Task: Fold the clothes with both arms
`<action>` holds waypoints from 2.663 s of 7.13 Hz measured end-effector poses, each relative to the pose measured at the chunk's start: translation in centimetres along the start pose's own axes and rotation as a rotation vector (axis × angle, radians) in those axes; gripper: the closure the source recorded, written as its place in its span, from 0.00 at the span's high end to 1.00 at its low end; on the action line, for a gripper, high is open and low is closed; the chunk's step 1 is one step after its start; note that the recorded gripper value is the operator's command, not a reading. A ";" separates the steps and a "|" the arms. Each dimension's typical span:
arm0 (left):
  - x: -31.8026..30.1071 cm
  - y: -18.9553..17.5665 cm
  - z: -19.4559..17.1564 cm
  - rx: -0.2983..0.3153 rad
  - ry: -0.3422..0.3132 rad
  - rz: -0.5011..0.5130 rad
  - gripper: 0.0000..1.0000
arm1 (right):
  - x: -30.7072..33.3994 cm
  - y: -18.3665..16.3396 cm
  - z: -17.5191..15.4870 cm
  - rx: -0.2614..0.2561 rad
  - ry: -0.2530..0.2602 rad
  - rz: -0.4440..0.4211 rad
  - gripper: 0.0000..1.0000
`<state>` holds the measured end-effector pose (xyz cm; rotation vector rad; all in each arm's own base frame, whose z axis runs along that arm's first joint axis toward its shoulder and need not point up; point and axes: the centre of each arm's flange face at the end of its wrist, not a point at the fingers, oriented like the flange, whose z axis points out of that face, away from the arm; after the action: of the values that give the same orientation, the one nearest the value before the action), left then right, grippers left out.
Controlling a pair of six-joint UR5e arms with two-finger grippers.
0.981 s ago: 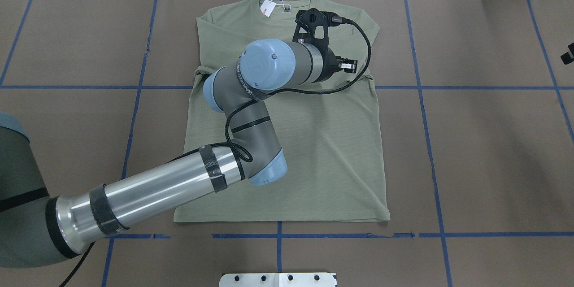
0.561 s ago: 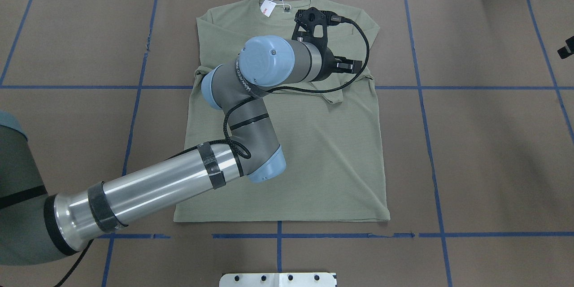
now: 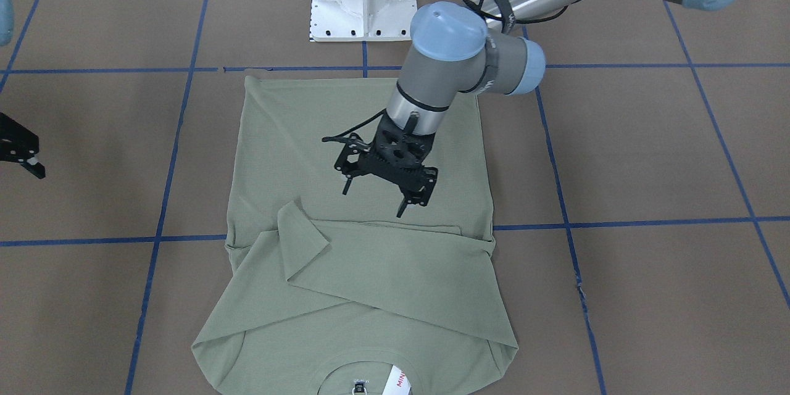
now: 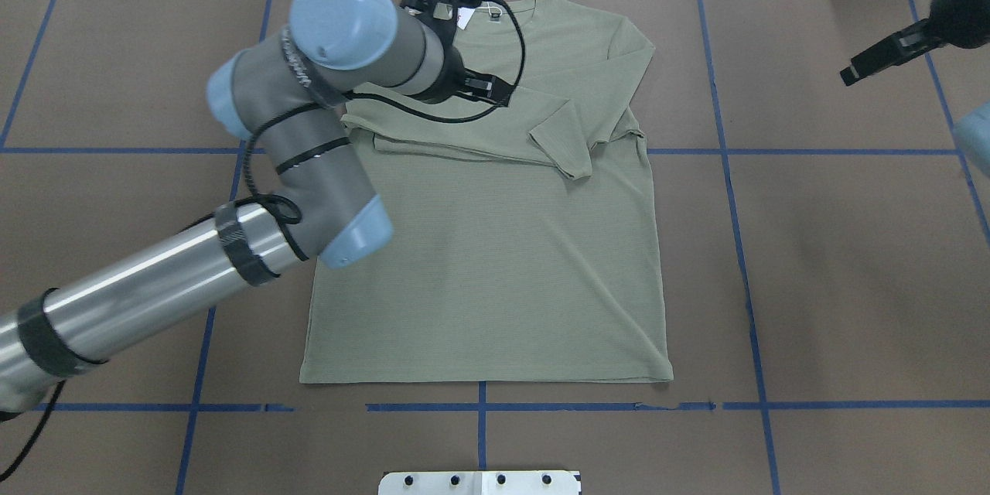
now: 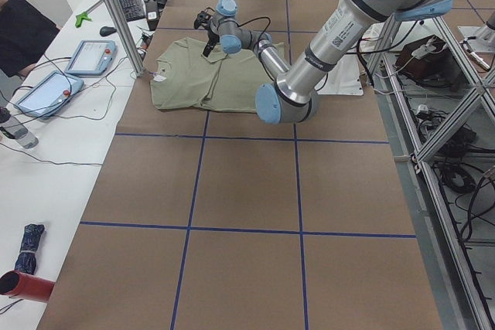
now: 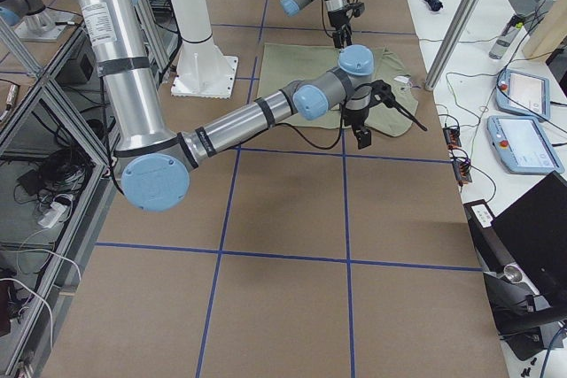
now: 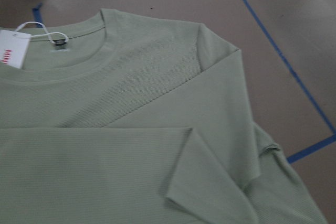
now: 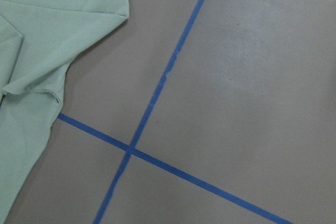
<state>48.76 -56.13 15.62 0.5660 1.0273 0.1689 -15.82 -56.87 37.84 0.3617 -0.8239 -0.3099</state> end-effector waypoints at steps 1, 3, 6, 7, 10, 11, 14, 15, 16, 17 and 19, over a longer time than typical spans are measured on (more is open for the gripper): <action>-4.7 0.3 -2.7 -0.028 -0.019 0.032 1.00 | -5.7 -2.5 1.7 0.018 0.015 0.015 1.00; -12.7 1.8 -6.7 -0.064 -0.048 0.105 1.00 | -18.2 -6.3 7.0 0.059 0.071 0.084 0.99; -19.4 3.4 -9.3 -0.118 -0.021 0.203 1.00 | -30.8 -12.0 15.8 0.085 0.187 0.202 0.92; -20.2 3.9 -9.6 -0.122 -0.001 0.208 1.00 | -33.9 -13.1 18.6 0.091 0.238 0.230 0.88; -20.9 4.6 -9.8 -0.118 0.015 0.208 1.00 | -38.0 -12.4 23.4 0.097 0.328 0.246 0.74; -20.9 4.6 -9.8 -0.118 0.016 0.208 1.00 | -38.5 -12.3 24.2 0.096 0.343 0.245 0.72; -20.8 4.6 -9.9 -0.115 0.018 0.207 1.00 | -39.1 -11.9 25.6 0.084 0.368 0.236 0.66; -20.8 4.7 -9.9 -0.115 0.018 0.207 1.00 | -39.1 -11.8 25.9 0.084 0.375 0.233 0.61; -20.8 4.7 -9.9 -0.116 0.018 0.206 1.00 | -39.0 -11.6 26.3 0.081 0.381 0.229 0.44; -20.7 4.7 -9.9 -0.115 0.019 0.207 1.00 | -38.9 -11.5 26.4 0.078 0.384 0.225 0.27; -20.7 4.7 -9.9 -0.116 0.019 0.207 1.00 | -38.9 -11.6 26.5 0.075 0.386 0.211 0.00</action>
<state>30.22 -56.63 30.00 0.5652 0.9694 0.4142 -62.27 -56.58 24.04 0.3858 -0.4887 -0.0091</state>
